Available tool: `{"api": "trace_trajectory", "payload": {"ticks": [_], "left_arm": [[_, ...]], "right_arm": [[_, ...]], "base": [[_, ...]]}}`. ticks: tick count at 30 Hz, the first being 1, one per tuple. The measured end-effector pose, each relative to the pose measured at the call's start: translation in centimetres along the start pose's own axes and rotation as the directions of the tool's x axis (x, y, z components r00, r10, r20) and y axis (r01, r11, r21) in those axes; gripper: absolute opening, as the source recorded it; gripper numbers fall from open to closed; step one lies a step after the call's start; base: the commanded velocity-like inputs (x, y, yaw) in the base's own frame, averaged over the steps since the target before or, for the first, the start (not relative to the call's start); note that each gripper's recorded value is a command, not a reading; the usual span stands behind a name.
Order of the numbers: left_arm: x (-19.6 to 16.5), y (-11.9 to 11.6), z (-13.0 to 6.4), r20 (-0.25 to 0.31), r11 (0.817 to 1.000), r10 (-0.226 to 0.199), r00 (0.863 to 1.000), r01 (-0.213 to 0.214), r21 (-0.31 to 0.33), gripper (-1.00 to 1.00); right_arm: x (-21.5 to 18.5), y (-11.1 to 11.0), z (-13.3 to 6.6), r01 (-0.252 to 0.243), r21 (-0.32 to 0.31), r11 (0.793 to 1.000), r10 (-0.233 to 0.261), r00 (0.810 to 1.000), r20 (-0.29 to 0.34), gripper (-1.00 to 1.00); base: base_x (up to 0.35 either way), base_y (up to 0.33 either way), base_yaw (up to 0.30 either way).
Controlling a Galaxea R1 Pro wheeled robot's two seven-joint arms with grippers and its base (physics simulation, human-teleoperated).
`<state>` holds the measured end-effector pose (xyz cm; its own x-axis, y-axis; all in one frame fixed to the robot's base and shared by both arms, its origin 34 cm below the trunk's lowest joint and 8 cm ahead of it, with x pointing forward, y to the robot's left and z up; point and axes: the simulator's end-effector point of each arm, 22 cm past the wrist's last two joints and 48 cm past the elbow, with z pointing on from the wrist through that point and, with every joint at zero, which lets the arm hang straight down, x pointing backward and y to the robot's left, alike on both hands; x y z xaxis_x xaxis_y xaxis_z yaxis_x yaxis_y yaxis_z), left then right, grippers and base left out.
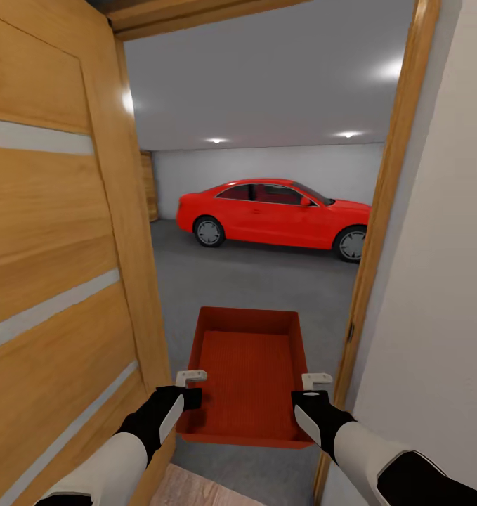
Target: Move the two storage containers from the living room to the garage. In the garage, place one container on the floor and stack the other container on top of it (either order is fine).
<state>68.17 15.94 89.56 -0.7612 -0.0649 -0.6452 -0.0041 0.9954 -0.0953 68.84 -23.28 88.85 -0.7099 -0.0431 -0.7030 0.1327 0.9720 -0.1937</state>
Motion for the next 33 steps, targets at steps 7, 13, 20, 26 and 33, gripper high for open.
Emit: {"api": "trace_trajectory", "payload": {"ticks": [7,13,20,26,33], "left_arm": [[-0.01,0.01,-0.02,0.000,1.000,0.000,1.000,0.000,0.000,-1.00],[0.00,0.05,-0.01,0.000,1.000,-0.001,1.000,0.001,0.000,-1.00],[0.00,0.04,0.01,0.000,1.000,-0.001,1.000,0.001,0.000,-1.00],[0.01,0.01,0.01,0.000,1.000,0.000,1.000,0.000,0.000,-1.00],[-0.01,0.02,-0.02,0.000,1.000,0.000,1.000,0.000,0.000,-1.00]], "right_arm": [[-0.01,0.01,-0.02,0.000,0.000,1.000,0.000,1.000,0.000,-1.00],[-0.01,0.04,-0.03,0.001,0.000,1.000,-0.001,1.000,0.000,-1.00],[-0.02,0.04,-0.02,0.001,0.000,1.000,-0.001,1.000,0.000,-1.00],[0.01,0.01,0.00,0.000,0.000,1.000,0.000,1.000,0.000,-1.00],[-0.01,0.02,-0.02,0.000,0.000,1.000,0.000,1.000,0.000,-1.00]], "base": [[0.100,0.240,-0.011],[0.123,0.290,-0.140],[0.057,0.125,-0.240],[0.001,0.003,-0.181],[0.084,0.164,-0.008]]}}
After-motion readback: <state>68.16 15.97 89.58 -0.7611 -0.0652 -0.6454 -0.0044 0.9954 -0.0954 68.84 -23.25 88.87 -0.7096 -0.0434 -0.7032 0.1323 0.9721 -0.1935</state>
